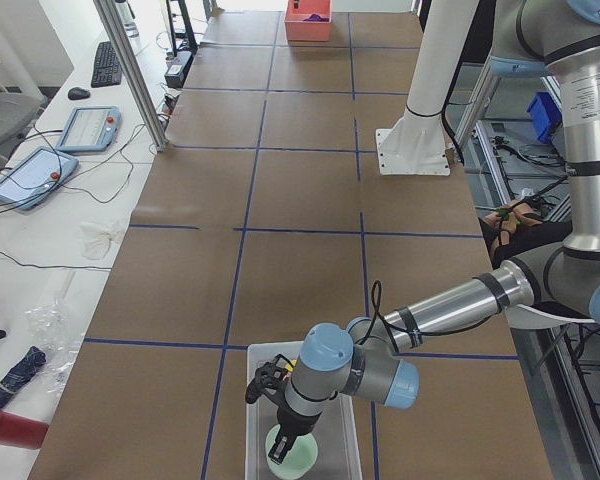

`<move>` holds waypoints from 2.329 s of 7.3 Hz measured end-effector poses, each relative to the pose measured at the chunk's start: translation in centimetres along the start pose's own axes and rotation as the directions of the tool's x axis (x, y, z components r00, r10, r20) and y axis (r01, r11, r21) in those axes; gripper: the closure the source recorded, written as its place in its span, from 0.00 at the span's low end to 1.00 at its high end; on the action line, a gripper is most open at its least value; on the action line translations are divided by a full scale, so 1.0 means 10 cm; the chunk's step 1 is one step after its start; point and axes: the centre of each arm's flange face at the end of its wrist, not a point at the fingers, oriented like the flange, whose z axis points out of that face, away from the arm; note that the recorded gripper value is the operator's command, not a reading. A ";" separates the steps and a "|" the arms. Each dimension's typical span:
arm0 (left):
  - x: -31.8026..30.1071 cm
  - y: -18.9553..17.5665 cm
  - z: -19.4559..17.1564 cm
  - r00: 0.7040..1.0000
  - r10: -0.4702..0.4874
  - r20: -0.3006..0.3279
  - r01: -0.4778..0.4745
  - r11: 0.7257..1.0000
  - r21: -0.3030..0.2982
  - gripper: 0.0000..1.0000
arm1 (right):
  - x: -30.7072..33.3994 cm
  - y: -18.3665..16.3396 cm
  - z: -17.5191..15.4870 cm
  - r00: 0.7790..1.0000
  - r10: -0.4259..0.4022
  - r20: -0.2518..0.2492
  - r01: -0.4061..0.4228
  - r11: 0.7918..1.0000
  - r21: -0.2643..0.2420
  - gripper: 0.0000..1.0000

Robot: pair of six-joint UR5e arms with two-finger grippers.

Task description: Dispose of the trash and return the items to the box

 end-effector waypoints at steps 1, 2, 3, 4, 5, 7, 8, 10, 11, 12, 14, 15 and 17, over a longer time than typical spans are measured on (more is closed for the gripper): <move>-0.01 -0.01 -0.01 1.000 -0.003 -0.003 0.003 1.000 0.005 0.00 | 0.00 0.00 0.00 1.000 0.000 0.000 0.000 1.000 0.000 0.00; 0.00 -0.06 -0.03 1.000 -0.005 -0.021 0.006 1.000 0.018 0.00 | -0.01 0.00 -0.01 1.000 -0.002 0.000 0.002 1.000 0.002 0.00; 0.02 -0.16 -0.08 0.998 -0.005 -0.059 0.008 0.999 0.044 0.00 | -0.01 -0.01 -0.01 1.000 -0.002 0.000 0.002 1.000 0.003 0.00; 0.04 -0.34 -0.18 0.995 -0.019 -0.099 0.026 0.997 0.069 0.00 | -0.02 -0.01 -0.02 1.000 -0.003 0.000 0.003 1.000 0.004 0.00; 0.05 -0.63 -0.37 0.988 -0.060 -0.143 0.071 0.995 0.071 0.00 | -0.03 -0.01 -0.03 1.000 -0.004 0.000 0.004 1.000 0.006 0.00; 0.07 -1.24 -0.74 0.958 -0.141 -0.249 0.145 0.989 0.001 0.00 | -0.07 -0.05 -0.06 1.000 -0.009 0.001 0.009 1.000 0.013 0.00; 0.10 -1.43 -0.88 0.934 -0.198 -0.298 0.194 0.980 -0.042 0.00 | -0.09 -0.06 -0.08 1.000 -0.013 0.001 0.012 1.000 0.017 0.00; 0.19 -1.61 -1.07 0.873 -0.337 -0.353 0.322 0.941 -0.104 0.00 | -0.12 -0.07 -0.10 1.000 -0.016 0.003 0.016 1.000 0.022 0.00; 0.21 -1.64 -1.10 0.859 -0.363 -0.361 0.346 0.931 -0.114 0.00 | -0.12 -0.07 -0.11 1.000 -0.017 0.003 0.017 1.000 0.022 0.00; 0.22 -1.65 -1.11 0.853 -0.372 -0.365 0.354 0.928 -0.119 0.00 | -0.13 -0.08 -0.11 1.000 -0.018 0.004 0.018 1.000 0.023 0.00; 0.23 -1.66 -1.12 0.850 -0.376 -0.368 0.357 0.926 -0.121 0.00 | -0.13 -0.08 -0.11 1.000 -0.020 0.004 0.020 1.000 0.024 0.00; 0.24 -1.66 -1.12 0.850 -0.375 -0.369 0.356 0.927 -0.121 0.00 | -0.13 -0.08 -0.11 1.000 -0.020 0.004 0.020 1.000 0.024 0.00; 0.26 -1.67 -1.10 0.851 -0.371 -0.372 0.351 0.928 -0.121 0.00 | -0.14 -0.08 -0.12 1.000 -0.023 0.004 0.022 0.999 0.025 0.00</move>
